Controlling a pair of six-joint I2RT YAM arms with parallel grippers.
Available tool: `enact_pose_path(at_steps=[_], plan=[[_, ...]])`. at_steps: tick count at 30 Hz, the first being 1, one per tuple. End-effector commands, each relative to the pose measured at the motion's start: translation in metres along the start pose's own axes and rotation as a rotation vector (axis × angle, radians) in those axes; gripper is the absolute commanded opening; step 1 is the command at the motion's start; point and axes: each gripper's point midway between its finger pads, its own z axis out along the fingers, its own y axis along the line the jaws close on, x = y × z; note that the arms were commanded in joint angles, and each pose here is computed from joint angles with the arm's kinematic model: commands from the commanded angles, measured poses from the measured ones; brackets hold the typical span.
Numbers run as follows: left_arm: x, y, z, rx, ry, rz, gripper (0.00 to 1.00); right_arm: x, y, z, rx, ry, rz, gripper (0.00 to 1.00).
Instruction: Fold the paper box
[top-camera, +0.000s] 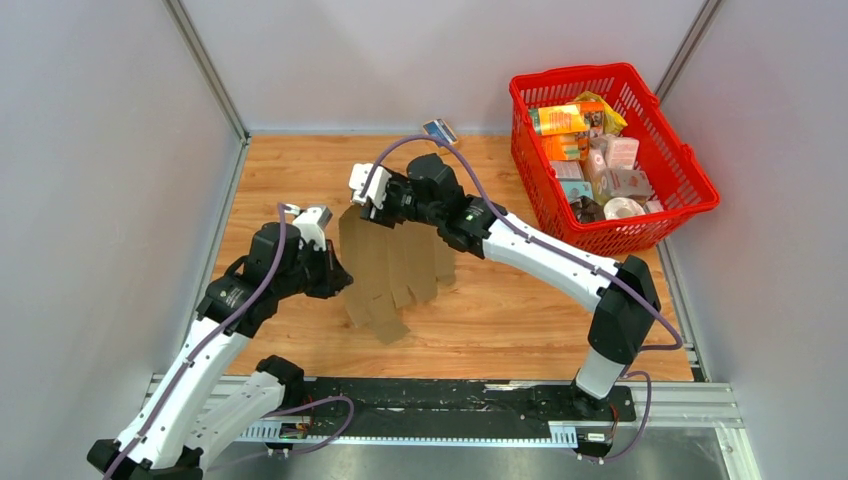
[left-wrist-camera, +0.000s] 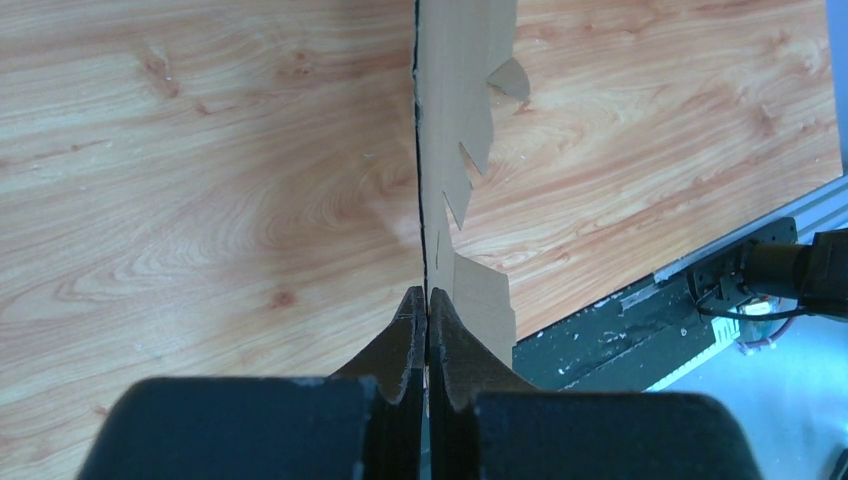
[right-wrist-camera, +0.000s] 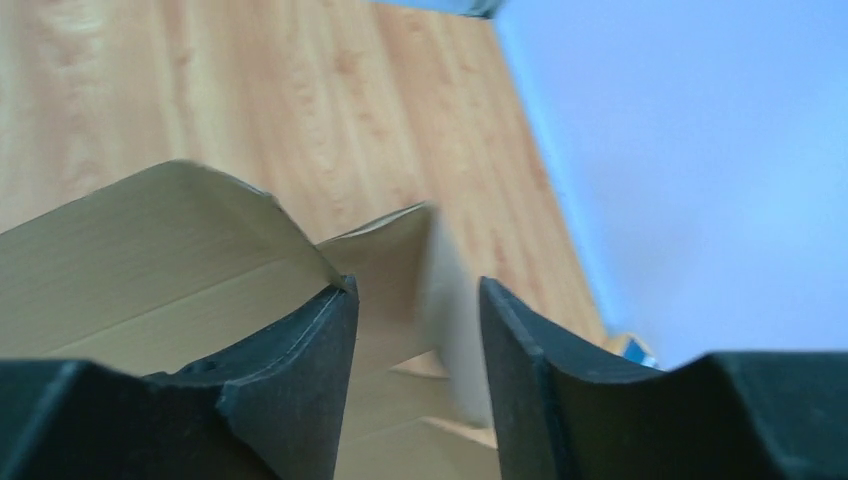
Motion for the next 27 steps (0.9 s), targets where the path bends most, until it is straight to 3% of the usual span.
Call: enact_pose_path(at_steps=[1, 5, 9, 10, 13, 14, 15, 17, 18, 21, 22, 25, 27], plan=[[-0.01, -0.008, -0.009, 0.037, -0.029, 0.049, 0.0, -0.038, -0.069, -0.014, 0.323, -0.108, -0.054, 0.5], [-0.009, -0.008, -0.008, 0.037, -0.021, 0.063, 0.0, -0.036, -0.078, -0.019, 0.375, -0.094, -0.071, 0.4], [-0.015, -0.003, -0.01, -0.001, -0.026, 0.073, 0.0, -0.034, -0.08, -0.023, 0.385, -0.069, -0.05, 0.0], [-0.021, -0.001, -0.012, -0.023, -0.042, 0.071, 0.03, -0.03, -0.078, -0.025, 0.383, -0.05, -0.031, 0.0], [-0.037, 0.017, -0.023, -0.157, -0.108, 0.036, 0.42, -0.026, -0.079, -0.04, 0.413, -0.04, 0.101, 0.0], [-0.043, 0.027, -0.027, -0.218, -0.144, 0.027, 0.62, -0.018, -0.085, -0.05, 0.451, 0.001, 0.147, 0.0], [-0.047, 0.03, -0.031, -0.242, -0.168, 0.019, 0.68, -0.006, -0.082, -0.056, 0.445, 0.057, 0.191, 0.0], [-0.055, 0.04, -0.042, -0.303, -0.237, -0.013, 0.71, 0.002, -0.095, -0.07, 0.498, 0.092, 0.35, 0.0], [-0.055, 0.044, -0.045, -0.324, -0.257, -0.027, 0.71, 0.024, -0.084, -0.077, 0.462, 0.198, 0.413, 0.0], [-0.055, 0.057, -0.059, -0.371, -0.376, -0.103, 0.71, 0.051, -0.08, -0.1, 0.476, 0.307, 0.601, 0.0], [-0.065, 0.052, -0.071, -0.33, -0.484, -0.135, 0.71, 0.066, -0.069, -0.103, 0.48, 0.339, 0.684, 0.0], [-0.065, 0.053, -0.071, -0.285, -0.583, -0.167, 0.59, 0.088, -0.056, -0.125, 0.487, 0.377, 0.8, 0.0], [-0.062, 0.056, -0.059, -0.296, -0.559, -0.175, 0.59, 0.101, -0.042, -0.136, 0.458, 0.361, 0.922, 0.0]])
